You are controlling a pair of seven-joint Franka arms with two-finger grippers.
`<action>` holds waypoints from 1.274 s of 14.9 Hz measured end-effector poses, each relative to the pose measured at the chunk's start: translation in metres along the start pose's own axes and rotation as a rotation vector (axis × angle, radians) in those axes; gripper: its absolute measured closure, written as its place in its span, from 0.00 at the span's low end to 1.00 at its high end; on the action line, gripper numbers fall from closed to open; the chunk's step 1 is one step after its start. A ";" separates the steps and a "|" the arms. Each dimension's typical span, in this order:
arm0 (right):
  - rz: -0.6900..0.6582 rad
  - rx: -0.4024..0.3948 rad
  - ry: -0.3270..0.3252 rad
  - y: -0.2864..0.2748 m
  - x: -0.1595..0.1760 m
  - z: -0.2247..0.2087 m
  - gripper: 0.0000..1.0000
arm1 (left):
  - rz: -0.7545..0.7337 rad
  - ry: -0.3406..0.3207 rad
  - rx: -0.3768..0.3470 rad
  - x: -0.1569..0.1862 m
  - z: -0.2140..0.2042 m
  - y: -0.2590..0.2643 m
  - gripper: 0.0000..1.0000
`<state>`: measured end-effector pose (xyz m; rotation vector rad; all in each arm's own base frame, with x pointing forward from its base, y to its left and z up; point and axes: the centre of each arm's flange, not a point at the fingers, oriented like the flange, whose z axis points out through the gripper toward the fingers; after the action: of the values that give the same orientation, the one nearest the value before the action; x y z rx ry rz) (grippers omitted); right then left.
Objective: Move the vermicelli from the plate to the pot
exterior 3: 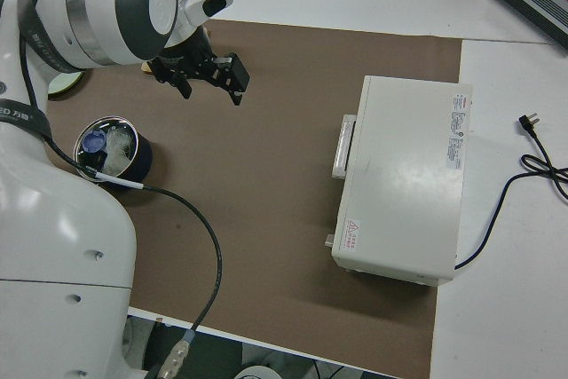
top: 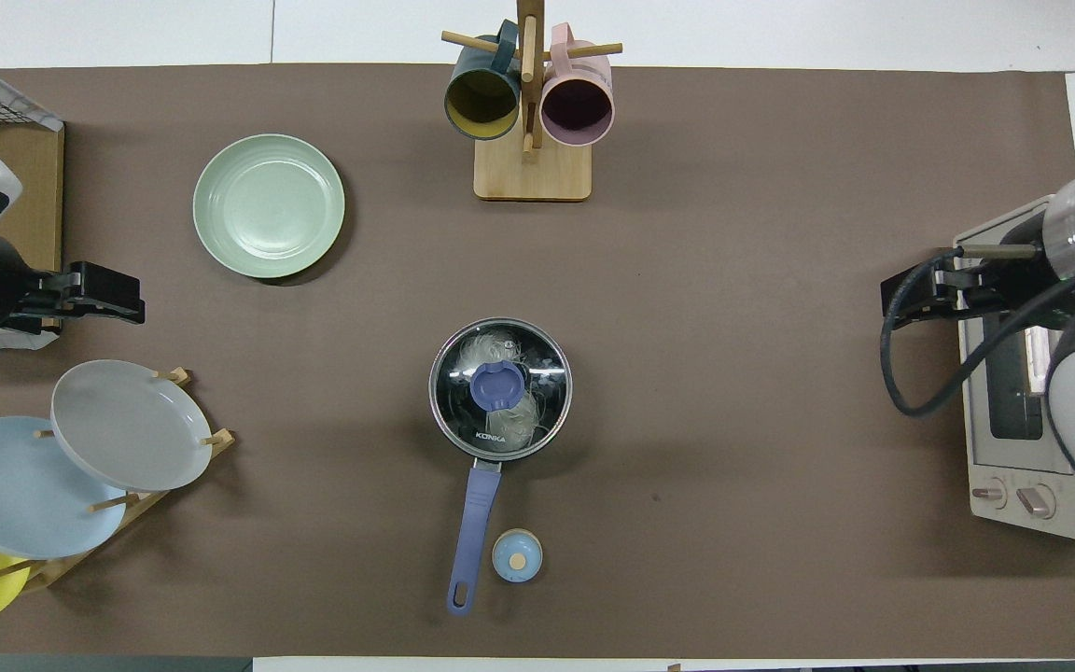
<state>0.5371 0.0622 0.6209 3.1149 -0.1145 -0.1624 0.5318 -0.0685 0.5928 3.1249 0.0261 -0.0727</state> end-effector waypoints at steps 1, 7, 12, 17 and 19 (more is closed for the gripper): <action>-0.009 0.000 0.000 0.003 0.001 0.000 0.00 | 0.001 0.000 0.000 0.000 0.000 0.001 0.00; -0.061 -0.004 0.002 -0.002 0.000 0.000 0.00 | 0.004 0.000 0.000 0.000 0.000 0.002 0.00; -0.048 -0.010 0.002 0.007 0.001 0.000 0.00 | 0.004 0.000 0.000 0.000 0.000 0.002 0.00; -0.042 -0.008 0.009 0.011 0.002 -0.003 0.00 | 0.004 0.001 0.000 -0.001 -0.001 0.002 0.00; -0.042 -0.008 0.013 0.011 0.002 -0.005 0.00 | 0.004 0.002 0.000 -0.001 -0.001 0.002 0.00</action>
<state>0.5385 0.0511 0.6259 3.1117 -0.0487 -0.1436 0.5314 -0.0704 0.5934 3.1251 0.0205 -0.0703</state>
